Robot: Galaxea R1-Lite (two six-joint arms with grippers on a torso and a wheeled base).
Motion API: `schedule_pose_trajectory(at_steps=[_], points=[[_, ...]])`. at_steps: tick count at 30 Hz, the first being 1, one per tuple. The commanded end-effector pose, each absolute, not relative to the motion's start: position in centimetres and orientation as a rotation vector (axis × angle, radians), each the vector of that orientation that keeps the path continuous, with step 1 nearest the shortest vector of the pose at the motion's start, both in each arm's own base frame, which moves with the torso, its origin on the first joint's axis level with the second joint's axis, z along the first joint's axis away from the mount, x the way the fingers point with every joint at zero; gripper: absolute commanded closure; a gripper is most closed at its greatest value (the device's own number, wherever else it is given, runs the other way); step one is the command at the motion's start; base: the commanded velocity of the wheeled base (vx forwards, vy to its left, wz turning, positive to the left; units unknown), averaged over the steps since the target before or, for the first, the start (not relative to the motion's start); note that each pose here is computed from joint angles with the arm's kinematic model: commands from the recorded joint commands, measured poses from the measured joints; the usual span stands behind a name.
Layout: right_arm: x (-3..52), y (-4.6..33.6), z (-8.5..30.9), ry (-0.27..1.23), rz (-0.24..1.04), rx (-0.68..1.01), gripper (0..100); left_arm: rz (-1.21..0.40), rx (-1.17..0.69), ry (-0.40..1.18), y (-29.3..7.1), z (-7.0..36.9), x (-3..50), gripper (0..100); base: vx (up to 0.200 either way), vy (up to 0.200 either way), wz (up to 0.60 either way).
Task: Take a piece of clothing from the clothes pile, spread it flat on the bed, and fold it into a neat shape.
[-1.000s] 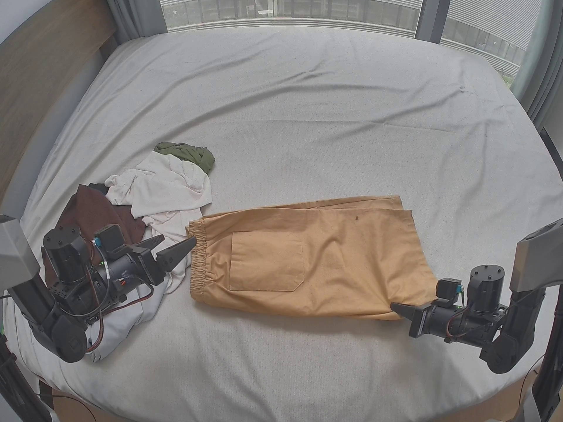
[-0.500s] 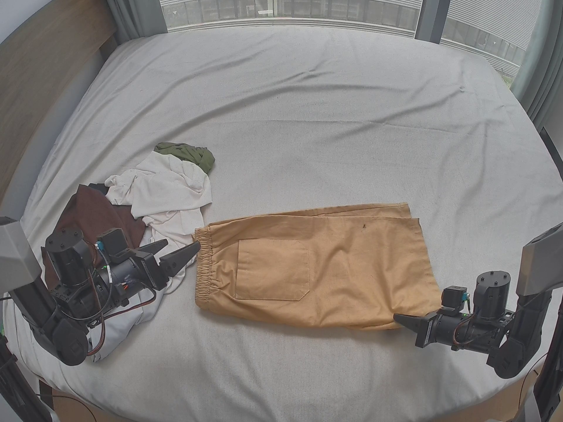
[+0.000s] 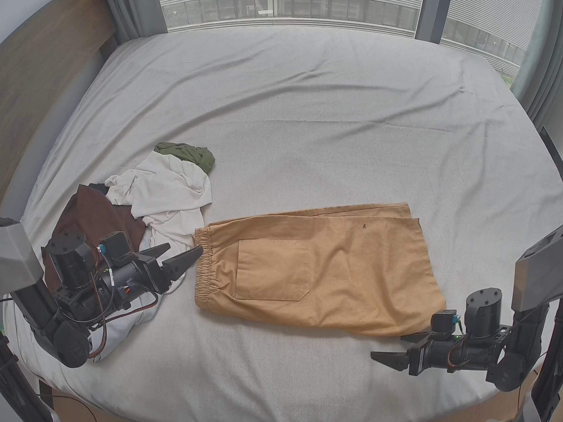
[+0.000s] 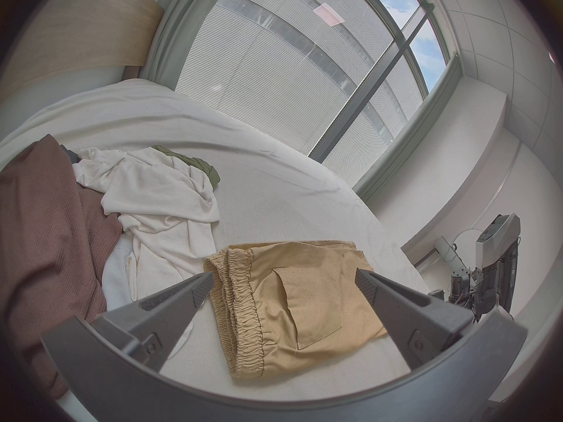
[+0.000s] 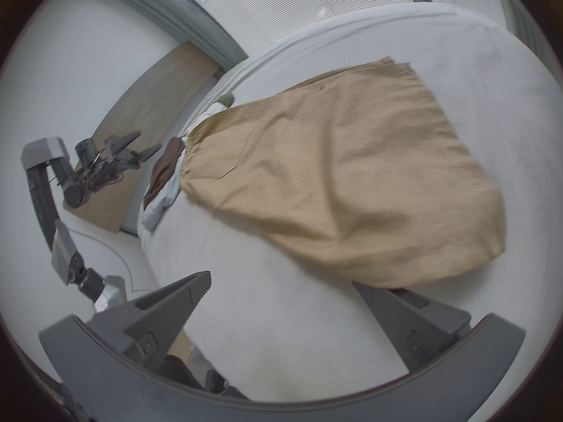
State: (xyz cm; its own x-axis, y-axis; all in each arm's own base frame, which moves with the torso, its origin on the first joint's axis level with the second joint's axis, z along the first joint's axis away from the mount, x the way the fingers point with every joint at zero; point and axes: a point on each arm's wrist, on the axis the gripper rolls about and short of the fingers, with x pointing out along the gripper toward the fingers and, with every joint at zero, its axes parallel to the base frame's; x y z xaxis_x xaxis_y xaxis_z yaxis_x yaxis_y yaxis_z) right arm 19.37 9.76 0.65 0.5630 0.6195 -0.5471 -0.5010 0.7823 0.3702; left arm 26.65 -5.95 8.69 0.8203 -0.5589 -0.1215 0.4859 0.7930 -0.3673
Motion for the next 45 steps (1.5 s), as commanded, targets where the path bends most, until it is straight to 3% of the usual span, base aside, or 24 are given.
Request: schedule_pose_trajectory(at_steps=[1,7,20,45], points=[[18.0,11.4,-0.2,0.771,0.762,0.145,0,-0.568,-0.333,0.251,-6.1,8.2,26.7,0,0.000,0.000,0.00],[17.0,13.7,1.2,0.709,0.949,0.146,0,-0.552,-0.374,0.306,-6.1,7.0,26.8,0,0.000,0.000,0.00],[20.8,13.5,8.1,0.346,0.955,0.289,0,-0.537,-0.441,0.390,-6.7,4.3,27.7,0,0.000,0.000,0.00],[21.6,12.2,8.1,0.333,0.898,0.298,0,-0.408,-0.531,0.486,-8.3,-0.4,30.3,0,0.000,0.000,0.00]])
